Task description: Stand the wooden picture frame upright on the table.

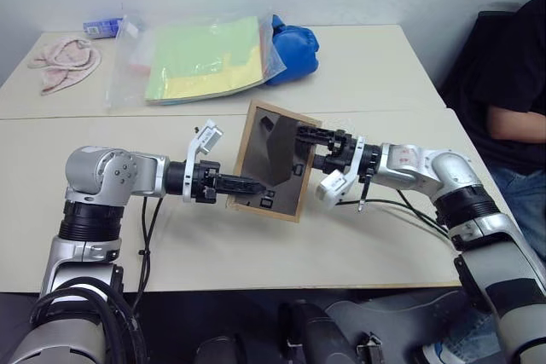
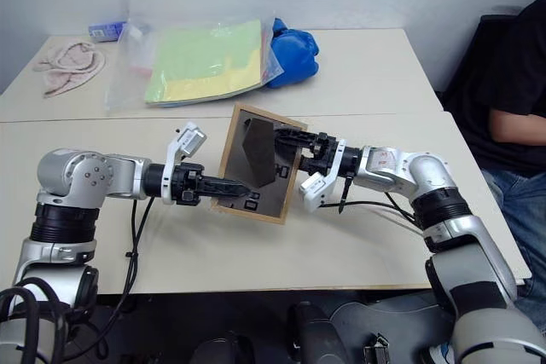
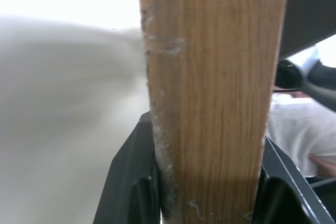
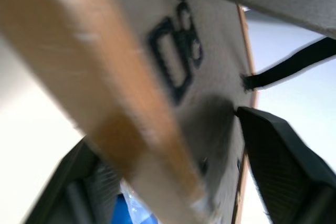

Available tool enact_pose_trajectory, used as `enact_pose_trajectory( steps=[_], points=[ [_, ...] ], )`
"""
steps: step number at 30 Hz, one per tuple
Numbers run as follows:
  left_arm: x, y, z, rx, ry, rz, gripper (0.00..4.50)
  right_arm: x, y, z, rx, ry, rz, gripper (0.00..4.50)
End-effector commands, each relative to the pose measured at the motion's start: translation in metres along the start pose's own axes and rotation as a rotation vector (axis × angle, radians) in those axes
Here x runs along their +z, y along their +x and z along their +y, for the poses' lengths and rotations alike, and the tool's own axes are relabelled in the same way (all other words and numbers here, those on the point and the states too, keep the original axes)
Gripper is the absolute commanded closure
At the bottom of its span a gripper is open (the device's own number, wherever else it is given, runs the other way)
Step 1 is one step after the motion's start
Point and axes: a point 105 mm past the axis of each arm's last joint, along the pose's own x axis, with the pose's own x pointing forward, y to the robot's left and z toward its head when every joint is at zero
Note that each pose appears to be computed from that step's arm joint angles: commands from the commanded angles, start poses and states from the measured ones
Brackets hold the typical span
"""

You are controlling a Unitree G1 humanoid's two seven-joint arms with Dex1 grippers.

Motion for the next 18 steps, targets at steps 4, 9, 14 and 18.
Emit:
enact_pose_trajectory(
  steps=[4,9,14,18],
  points=[
    [0.012,-0.024,-0.005,0.051,0.035,-0.068,0.92,-0.001,0.002,-0.024,-0.122,-0.049,-0.048,3.26],
    [0.014,-0.086,-0.018,0.199,0.133,-0.205,0.00,0.000,0.007,-0.031,-0.157,0.004,-0.088,3.26],
    [-0.003,-0.129,-0.068,0.340,0.532,-0.262,0.00,-0.004,0.012,-0.017,-0.099,0.365,-0.049,3.26],
    [-0.008,-0.127,-0.070,0.485,0.727,-0.287,0.00,-0.013,0.016,-0.003,0.000,1.098,0.027,3.26]
  ],
)
